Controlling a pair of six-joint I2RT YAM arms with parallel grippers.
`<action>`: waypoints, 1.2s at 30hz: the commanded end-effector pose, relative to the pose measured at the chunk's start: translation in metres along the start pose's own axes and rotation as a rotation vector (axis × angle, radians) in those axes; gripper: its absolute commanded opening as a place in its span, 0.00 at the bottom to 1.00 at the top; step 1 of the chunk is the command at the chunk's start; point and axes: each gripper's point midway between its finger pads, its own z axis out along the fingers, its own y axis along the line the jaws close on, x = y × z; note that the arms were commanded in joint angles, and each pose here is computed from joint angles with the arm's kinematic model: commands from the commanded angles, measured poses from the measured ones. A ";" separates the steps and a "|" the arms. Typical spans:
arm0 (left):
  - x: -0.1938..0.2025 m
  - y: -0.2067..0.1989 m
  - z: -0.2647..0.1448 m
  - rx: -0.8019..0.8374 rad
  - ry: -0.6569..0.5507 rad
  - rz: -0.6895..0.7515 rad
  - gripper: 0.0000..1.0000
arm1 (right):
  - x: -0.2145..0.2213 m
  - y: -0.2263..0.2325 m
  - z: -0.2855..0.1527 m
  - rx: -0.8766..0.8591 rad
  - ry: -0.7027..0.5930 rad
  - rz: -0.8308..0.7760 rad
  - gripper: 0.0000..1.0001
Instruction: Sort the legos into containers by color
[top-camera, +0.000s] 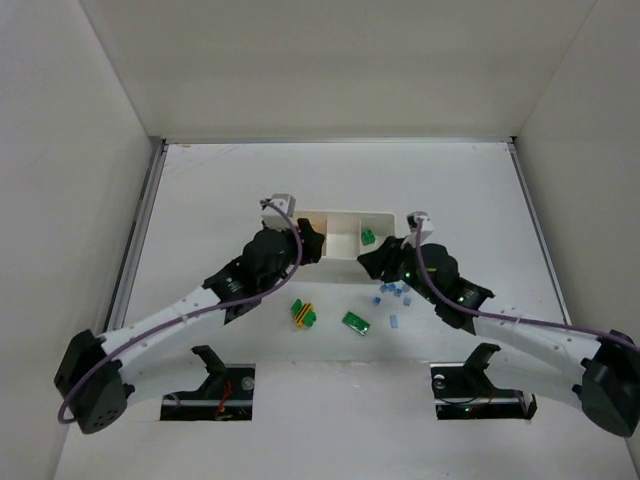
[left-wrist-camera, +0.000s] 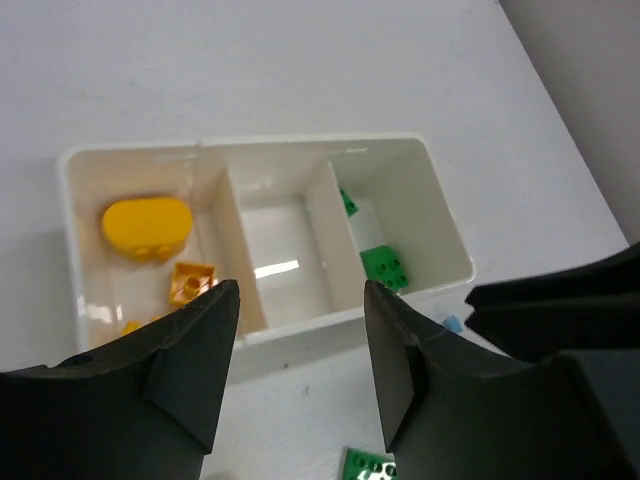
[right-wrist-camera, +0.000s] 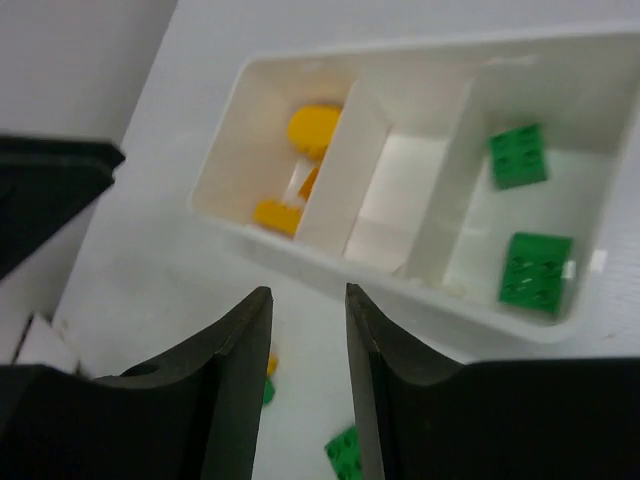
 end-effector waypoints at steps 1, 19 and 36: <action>0.046 0.053 -0.030 -0.163 0.133 -0.018 0.50 | 0.043 0.036 -0.007 -0.092 0.154 -0.163 0.48; 0.140 0.049 -0.075 -0.085 0.407 0.017 0.49 | 0.158 0.071 -0.021 -0.186 0.498 -0.407 0.74; 0.162 0.065 -0.079 -0.179 0.482 0.065 0.30 | 0.149 0.068 -0.017 -0.181 0.475 -0.369 0.72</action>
